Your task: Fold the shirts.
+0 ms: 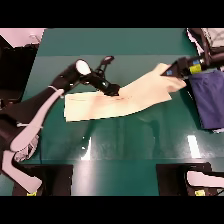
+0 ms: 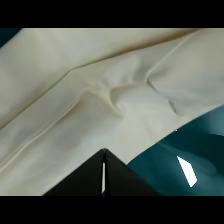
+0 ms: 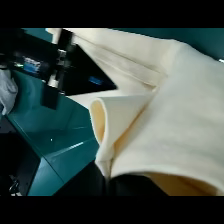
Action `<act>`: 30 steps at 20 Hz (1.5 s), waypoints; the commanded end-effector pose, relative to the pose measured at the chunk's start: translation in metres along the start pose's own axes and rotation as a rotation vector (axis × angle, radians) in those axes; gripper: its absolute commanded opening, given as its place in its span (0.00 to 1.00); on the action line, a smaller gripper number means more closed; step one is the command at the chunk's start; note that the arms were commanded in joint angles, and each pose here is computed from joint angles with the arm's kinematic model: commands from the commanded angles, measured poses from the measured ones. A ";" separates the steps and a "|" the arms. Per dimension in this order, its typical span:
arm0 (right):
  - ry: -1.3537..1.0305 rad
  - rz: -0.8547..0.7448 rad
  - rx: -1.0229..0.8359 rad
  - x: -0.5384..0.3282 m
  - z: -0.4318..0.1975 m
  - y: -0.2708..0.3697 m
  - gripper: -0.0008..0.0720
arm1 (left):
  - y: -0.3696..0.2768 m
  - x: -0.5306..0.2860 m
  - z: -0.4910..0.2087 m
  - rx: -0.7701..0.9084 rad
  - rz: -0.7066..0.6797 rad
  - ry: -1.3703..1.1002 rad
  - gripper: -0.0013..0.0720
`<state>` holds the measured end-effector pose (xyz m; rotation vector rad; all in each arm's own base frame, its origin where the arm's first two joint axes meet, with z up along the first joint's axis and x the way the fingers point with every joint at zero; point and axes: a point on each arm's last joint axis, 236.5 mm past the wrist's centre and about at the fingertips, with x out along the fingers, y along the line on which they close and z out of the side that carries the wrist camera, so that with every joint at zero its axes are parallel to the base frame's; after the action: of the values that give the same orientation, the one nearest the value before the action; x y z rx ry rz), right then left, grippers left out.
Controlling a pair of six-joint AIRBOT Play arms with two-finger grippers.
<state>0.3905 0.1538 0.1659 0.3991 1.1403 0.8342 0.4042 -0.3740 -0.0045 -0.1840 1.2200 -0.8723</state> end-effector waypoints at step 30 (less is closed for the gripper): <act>0.120 0.241 -0.407 0.300 -0.009 0.181 0.22 | 0.119 -0.352 -0.010 -0.072 0.502 -0.268 0.05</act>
<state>0.3692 0.4493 0.1153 0.1822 1.0791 1.2349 0.4366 -0.0714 0.1714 -0.0428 1.0008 -0.3881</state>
